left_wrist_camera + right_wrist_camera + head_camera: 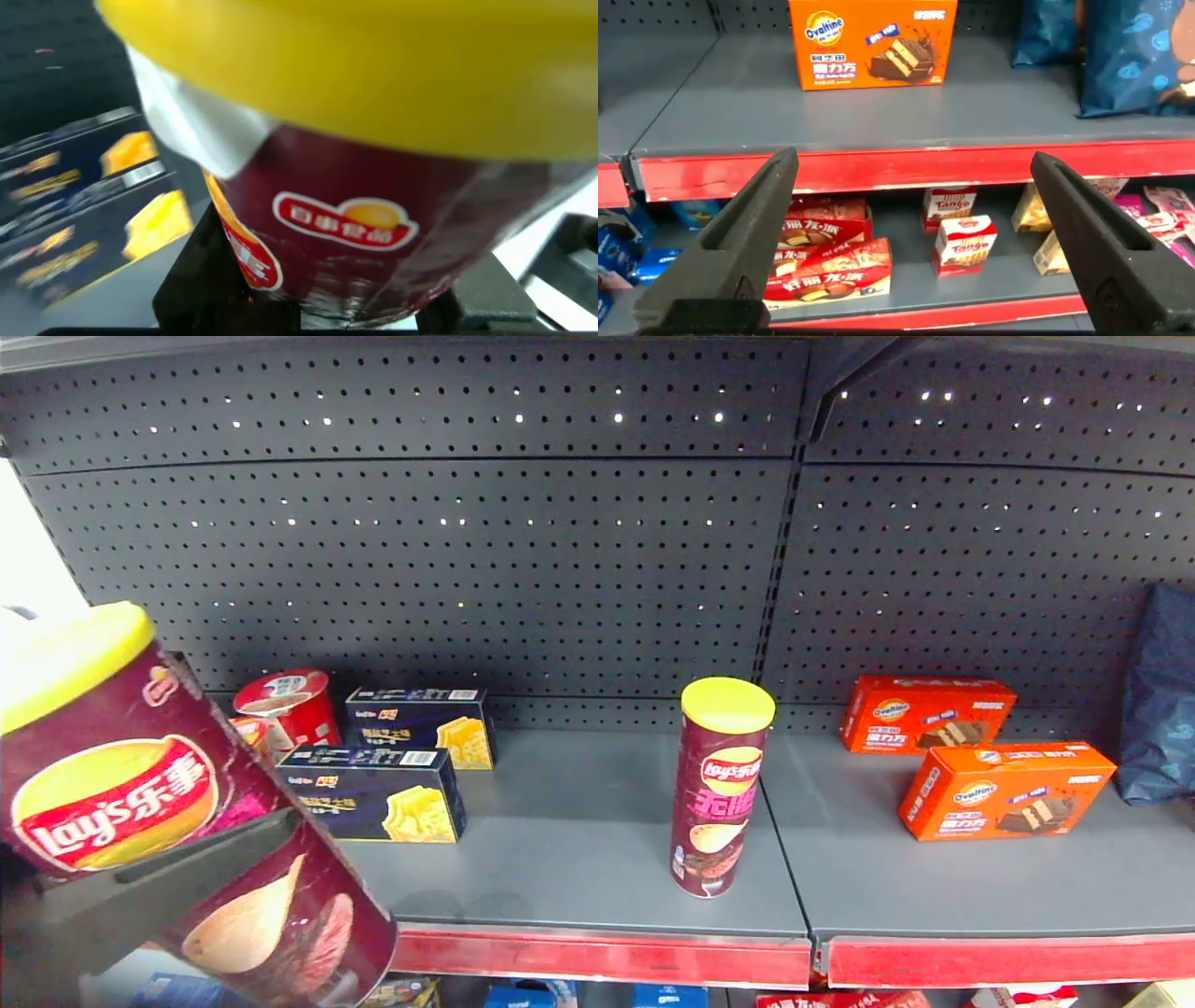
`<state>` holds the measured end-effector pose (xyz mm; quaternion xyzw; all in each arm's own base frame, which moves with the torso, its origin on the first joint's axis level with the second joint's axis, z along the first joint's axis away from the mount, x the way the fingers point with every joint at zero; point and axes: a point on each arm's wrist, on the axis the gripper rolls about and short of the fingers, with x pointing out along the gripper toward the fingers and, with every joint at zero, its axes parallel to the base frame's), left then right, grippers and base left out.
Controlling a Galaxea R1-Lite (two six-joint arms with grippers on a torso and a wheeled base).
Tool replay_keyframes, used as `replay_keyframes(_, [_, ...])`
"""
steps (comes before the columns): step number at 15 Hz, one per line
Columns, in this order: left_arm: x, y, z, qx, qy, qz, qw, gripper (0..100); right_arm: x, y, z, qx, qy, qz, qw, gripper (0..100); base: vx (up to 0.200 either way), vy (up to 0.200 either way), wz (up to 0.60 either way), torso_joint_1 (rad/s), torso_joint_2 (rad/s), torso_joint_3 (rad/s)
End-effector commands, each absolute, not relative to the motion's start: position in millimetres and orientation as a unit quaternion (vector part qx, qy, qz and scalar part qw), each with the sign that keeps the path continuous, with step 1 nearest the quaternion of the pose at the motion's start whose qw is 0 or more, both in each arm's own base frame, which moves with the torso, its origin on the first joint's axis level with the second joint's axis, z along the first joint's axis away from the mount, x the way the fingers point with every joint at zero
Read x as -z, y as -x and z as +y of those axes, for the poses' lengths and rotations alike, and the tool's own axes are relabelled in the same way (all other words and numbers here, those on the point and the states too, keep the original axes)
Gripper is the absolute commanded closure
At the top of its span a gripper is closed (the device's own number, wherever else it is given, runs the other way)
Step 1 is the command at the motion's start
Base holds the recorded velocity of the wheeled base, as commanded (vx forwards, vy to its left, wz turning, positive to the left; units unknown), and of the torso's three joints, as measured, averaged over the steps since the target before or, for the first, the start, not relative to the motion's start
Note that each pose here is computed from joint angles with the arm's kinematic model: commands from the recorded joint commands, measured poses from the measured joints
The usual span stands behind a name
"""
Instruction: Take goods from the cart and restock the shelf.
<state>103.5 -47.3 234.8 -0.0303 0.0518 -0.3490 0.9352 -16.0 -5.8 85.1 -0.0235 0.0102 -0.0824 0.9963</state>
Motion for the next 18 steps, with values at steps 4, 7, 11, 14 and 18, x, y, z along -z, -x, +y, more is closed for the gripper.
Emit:
replay_keyframes(4, [-233.5,-163.7,-91.2,0.394,0.023,0.124,0.910,100,-84.3,15.6,-5.5,0.075,0.024,0.013,0.997,0,0.000,0.000,0.00,0.000,0.00,0.000])
replay_keyframes(7, [-230.4,-177.9,-98.5,0.395,0.023,0.128,0.909,100,-84.5,15.5,-5.5,0.074,0.021,0.012,0.997,0,0.000,0.000,-0.40,0.000,0.00,0.002])
replay_keyframes(11, [-230.4,-181.7,-100.3,0.395,0.022,0.130,0.909,100,-84.3,15.5,-5.5,0.074,0.022,0.013,0.997,0,0.000,0.000,-0.15,0.001,0.00,0.001])
replay_keyframes(14, [-228.0,-192.0,-103.3,0.389,0.022,0.139,0.910,100,-84.5,15.5,-5.4,0.073,0.027,0.013,0.997,0,0.000,0.000,0.00,0.000,0.00,0.000])
replay_keyframes(18, [-225.8,-218.7,-112.8,0.359,0.001,0.143,0.922,100,-84.5,15.5,-5.2,0.069,0.029,0.013,0.997,0,0.000,0.000,0.00,0.000,0.00,0.000])
